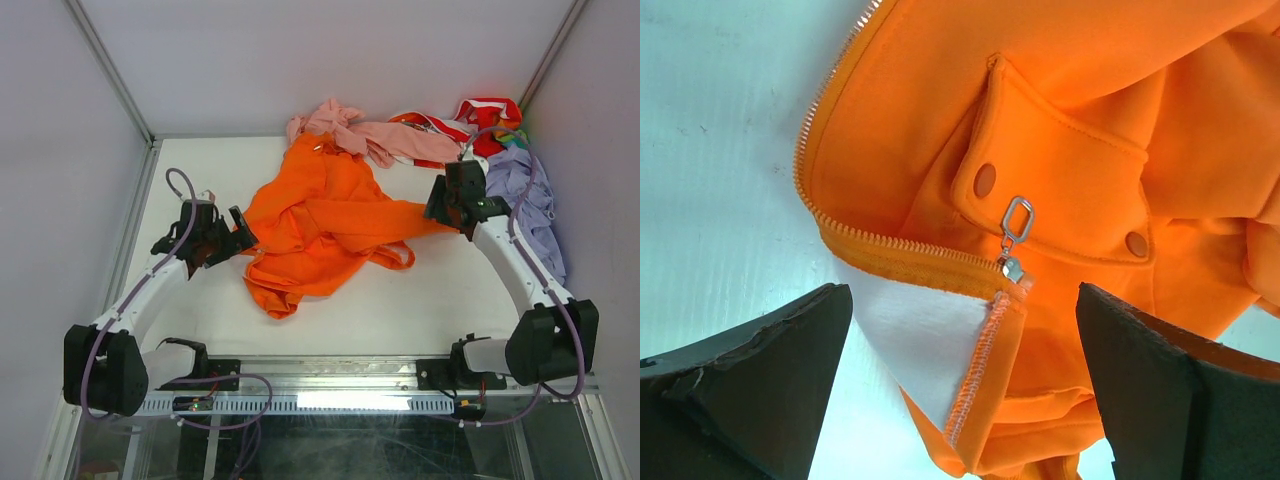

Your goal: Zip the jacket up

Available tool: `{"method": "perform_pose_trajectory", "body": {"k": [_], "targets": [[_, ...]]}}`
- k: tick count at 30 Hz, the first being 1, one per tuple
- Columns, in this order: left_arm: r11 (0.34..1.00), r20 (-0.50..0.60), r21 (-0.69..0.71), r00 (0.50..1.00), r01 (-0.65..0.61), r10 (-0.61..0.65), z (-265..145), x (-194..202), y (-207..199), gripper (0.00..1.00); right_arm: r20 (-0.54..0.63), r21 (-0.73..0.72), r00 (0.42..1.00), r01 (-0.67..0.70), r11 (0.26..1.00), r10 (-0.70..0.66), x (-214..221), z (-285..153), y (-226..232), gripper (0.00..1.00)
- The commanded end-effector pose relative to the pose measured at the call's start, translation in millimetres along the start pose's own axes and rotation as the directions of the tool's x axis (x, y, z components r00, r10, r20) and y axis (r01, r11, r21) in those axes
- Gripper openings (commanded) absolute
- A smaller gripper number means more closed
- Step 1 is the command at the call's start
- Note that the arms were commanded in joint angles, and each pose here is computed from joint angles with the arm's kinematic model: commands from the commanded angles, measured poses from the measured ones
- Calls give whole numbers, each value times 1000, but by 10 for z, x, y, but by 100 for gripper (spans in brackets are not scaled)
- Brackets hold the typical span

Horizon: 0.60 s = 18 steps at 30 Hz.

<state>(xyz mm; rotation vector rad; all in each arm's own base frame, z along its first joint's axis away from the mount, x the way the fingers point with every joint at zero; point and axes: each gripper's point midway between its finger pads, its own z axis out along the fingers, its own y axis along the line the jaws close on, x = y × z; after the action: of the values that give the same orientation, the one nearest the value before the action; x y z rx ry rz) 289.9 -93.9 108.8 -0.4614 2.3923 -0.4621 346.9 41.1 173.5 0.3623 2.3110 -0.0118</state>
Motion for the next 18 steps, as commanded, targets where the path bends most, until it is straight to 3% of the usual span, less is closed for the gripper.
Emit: {"method": "perform_pose_trajectory", "body": {"k": [1,9,12,18], "targets": [[1000,69,-5,998,-8,8,63,-269,-29,99,3,-85,1000,5,996,-4,29,-162,111,67],[995,21,58,997,75,-77,325,-410,22,94,84,-409,986,166,897,-144,38,-609,1004,77],[989,-21,126,997,74,-71,355,-403,-111,76,110,-468,980,200,861,-168,61,-715,1245,77],[930,11,367,1000,8,-13,-68,-538,-692,22,150,-534,974,223,816,-168,-4,-909,1488,78]]}}
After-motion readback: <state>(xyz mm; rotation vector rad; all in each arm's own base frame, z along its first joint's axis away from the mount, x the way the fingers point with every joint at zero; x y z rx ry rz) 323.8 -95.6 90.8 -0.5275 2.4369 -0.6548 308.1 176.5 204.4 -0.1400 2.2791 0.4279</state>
